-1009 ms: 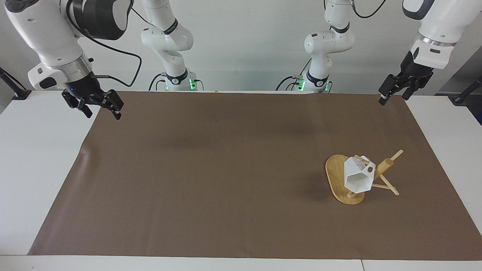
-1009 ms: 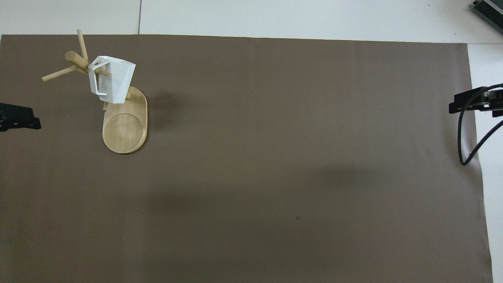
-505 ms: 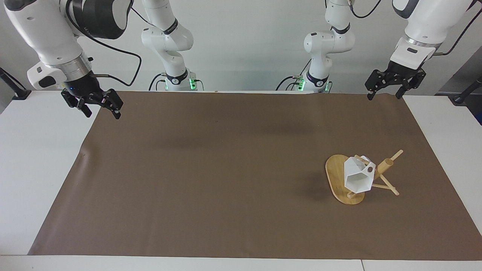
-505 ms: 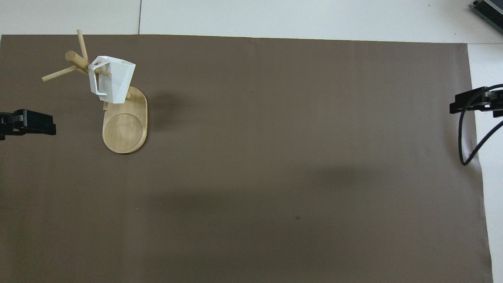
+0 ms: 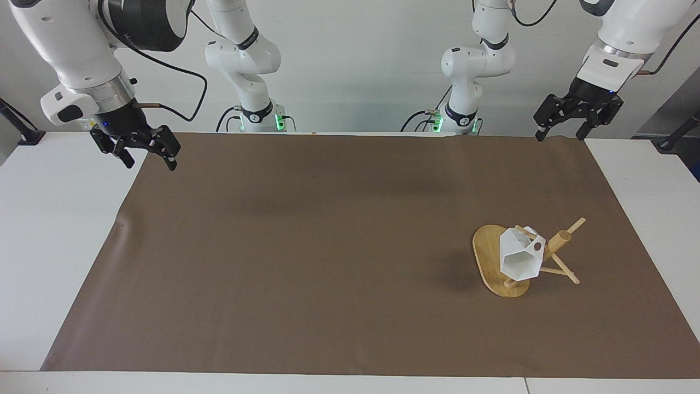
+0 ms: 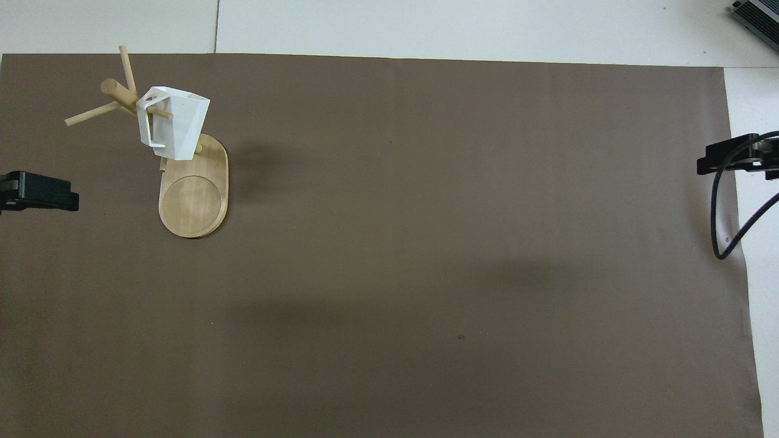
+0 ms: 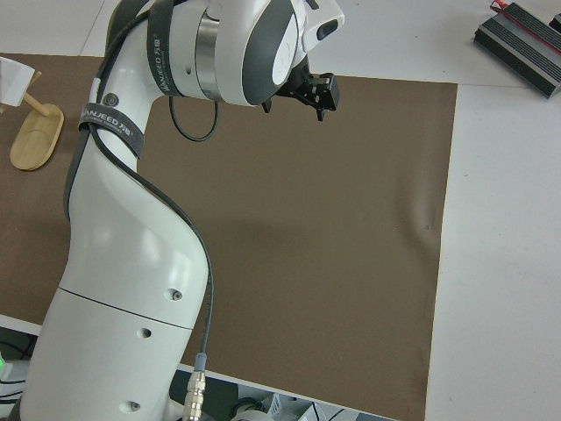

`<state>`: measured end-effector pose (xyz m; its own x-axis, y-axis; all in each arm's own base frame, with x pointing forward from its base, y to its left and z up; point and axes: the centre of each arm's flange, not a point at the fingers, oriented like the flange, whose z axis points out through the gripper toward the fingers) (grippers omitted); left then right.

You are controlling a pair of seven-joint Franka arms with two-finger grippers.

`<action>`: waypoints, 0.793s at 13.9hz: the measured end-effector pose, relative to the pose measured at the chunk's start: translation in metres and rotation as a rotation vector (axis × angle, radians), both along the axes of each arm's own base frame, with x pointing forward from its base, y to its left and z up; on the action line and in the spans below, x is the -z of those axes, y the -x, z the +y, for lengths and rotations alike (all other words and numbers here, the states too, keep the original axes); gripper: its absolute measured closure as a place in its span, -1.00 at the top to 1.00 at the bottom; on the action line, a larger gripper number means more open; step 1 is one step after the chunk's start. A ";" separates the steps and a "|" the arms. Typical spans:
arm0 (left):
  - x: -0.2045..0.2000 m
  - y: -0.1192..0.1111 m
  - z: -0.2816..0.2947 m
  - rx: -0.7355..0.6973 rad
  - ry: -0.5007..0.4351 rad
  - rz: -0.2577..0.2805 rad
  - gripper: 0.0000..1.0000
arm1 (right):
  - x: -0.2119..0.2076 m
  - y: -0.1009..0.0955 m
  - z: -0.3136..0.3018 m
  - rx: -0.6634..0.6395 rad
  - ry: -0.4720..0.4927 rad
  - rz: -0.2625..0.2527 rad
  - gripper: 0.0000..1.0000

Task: Hang cup on rack

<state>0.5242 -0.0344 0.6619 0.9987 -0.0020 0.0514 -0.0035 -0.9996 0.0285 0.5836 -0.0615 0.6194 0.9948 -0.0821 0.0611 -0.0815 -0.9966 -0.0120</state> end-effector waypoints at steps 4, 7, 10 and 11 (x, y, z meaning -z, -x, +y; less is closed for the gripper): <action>0.002 0.000 -0.002 0.003 0.000 0.007 1.00 | 0.000 0.000 0.000 0.000 0.000 0.001 1.00; 0.003 0.000 -0.002 0.003 -0.001 0.015 1.00 | 0.000 0.000 0.000 0.000 0.000 0.001 1.00; 0.004 0.001 -0.002 0.004 -0.001 0.020 1.00 | 0.000 0.000 0.000 0.000 0.000 0.001 1.00; 0.004 0.001 -0.002 0.004 -0.001 0.022 1.00 | 0.000 0.000 0.000 0.000 0.000 0.001 1.00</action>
